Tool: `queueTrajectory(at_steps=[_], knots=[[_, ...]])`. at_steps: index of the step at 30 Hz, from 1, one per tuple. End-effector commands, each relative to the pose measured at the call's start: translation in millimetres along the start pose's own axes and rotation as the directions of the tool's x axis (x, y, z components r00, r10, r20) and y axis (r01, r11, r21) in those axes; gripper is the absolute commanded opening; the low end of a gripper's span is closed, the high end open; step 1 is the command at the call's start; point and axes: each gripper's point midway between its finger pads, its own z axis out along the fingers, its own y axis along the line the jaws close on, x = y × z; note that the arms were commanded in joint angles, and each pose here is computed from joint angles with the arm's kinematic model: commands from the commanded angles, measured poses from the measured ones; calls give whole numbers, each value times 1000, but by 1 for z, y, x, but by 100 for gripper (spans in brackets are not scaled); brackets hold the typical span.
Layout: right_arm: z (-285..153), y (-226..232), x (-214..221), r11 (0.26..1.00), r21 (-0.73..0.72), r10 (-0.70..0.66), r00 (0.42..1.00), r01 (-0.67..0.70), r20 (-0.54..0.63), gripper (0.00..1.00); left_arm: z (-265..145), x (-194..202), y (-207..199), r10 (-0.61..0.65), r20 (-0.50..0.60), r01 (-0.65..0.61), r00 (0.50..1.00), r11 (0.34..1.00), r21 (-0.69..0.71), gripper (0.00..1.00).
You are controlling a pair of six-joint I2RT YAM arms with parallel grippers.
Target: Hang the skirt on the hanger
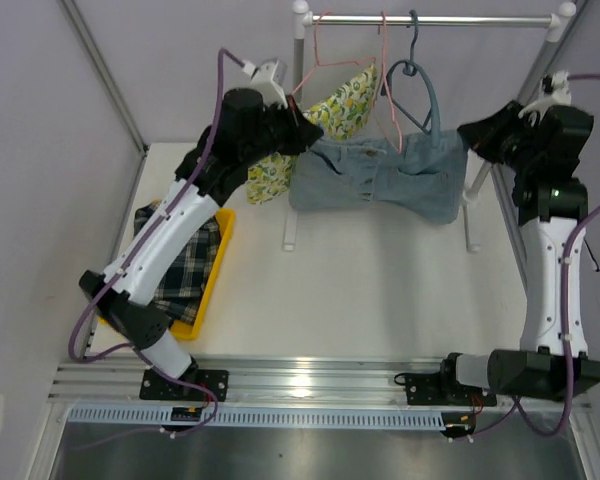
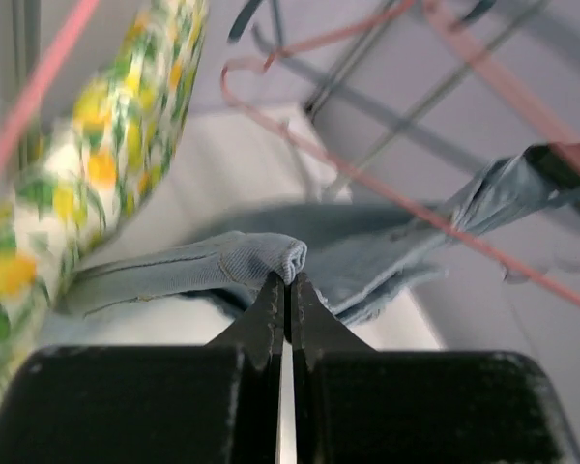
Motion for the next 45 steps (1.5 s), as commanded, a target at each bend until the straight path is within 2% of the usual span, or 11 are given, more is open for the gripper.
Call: queueTrajectory(at_steps=[1,4,8,14,16,17,23,30,34,41,45], knots=[[-20,-21,57,999,33,36,996,-34,-79,0,-8,79,42,-29,-144,20,989,998,-61,0],[-38,-52,137,990,105,108,980,-91,-168,0,-26,124,53,-66,-184,56,981,997,-56,0],[-61,-85,247,965,197,227,929,-173,-292,9,-56,262,96,-136,-385,91,913,987,-135,0],[-93,-106,306,930,261,330,899,-258,-289,60,-79,348,87,-148,-510,108,847,988,-108,0],[-98,-102,299,934,257,318,906,-248,-278,72,-86,357,90,-141,-521,91,842,989,-121,17],[-100,-101,295,937,256,306,911,-238,-277,73,-90,357,88,-132,-516,82,846,990,-118,42],[-104,-86,254,961,230,207,948,-151,-242,74,-112,306,84,-64,-413,18,908,993,-115,66],[-93,-64,207,977,183,143,972,-109,-184,72,-132,211,32,49,-238,-42,970,999,34,66],[-84,-61,201,981,164,134,973,-104,-187,71,-146,121,-3,92,-17,-91,996,993,78,67],[-77,-57,208,983,135,148,967,-121,-207,70,-142,-45,-48,195,421,-205,886,979,-22,70],[-75,-57,212,985,125,142,965,-117,-221,70,-83,-74,-57,315,441,-300,840,948,-105,71]])
